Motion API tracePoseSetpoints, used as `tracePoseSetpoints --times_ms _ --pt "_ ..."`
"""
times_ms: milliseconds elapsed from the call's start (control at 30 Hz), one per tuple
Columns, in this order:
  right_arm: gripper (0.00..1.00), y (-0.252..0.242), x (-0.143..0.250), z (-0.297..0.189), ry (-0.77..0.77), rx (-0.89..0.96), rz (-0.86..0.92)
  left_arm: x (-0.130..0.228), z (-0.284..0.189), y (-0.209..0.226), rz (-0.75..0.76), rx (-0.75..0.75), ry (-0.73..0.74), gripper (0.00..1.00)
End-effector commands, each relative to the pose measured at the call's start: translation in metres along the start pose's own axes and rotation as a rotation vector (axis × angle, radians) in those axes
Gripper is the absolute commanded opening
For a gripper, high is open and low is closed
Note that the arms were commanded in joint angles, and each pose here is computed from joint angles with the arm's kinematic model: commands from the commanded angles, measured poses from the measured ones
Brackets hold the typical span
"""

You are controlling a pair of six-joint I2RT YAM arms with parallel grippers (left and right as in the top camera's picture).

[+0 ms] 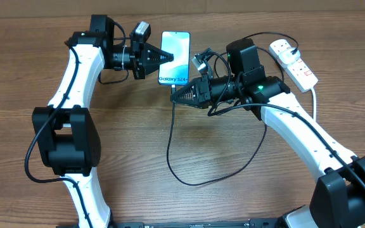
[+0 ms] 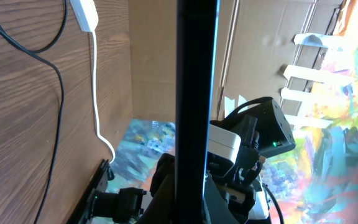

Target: Plug charger to phone and switch on socket

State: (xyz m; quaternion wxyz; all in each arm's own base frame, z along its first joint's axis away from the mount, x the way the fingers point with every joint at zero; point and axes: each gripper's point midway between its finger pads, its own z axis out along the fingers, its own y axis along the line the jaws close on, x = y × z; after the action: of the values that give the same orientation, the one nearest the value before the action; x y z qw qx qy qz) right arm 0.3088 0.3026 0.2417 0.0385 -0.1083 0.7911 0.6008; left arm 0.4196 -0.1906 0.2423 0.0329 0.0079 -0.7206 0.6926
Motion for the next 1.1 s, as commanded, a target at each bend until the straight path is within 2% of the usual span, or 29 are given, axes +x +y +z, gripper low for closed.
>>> tracePoseSetpoints --times_ms 0,1067 --pt "0.04 -0.011 -0.001 0.004 0.006 0.007 0.036 0.002 0.0 -0.019 0.032 0.049 0.014 0.04" --pt "0.04 -0.013 -0.01 -0.01 -0.007 -0.028 0.058 0.002 -0.001 -0.019 0.034 0.05 0.012 0.04"
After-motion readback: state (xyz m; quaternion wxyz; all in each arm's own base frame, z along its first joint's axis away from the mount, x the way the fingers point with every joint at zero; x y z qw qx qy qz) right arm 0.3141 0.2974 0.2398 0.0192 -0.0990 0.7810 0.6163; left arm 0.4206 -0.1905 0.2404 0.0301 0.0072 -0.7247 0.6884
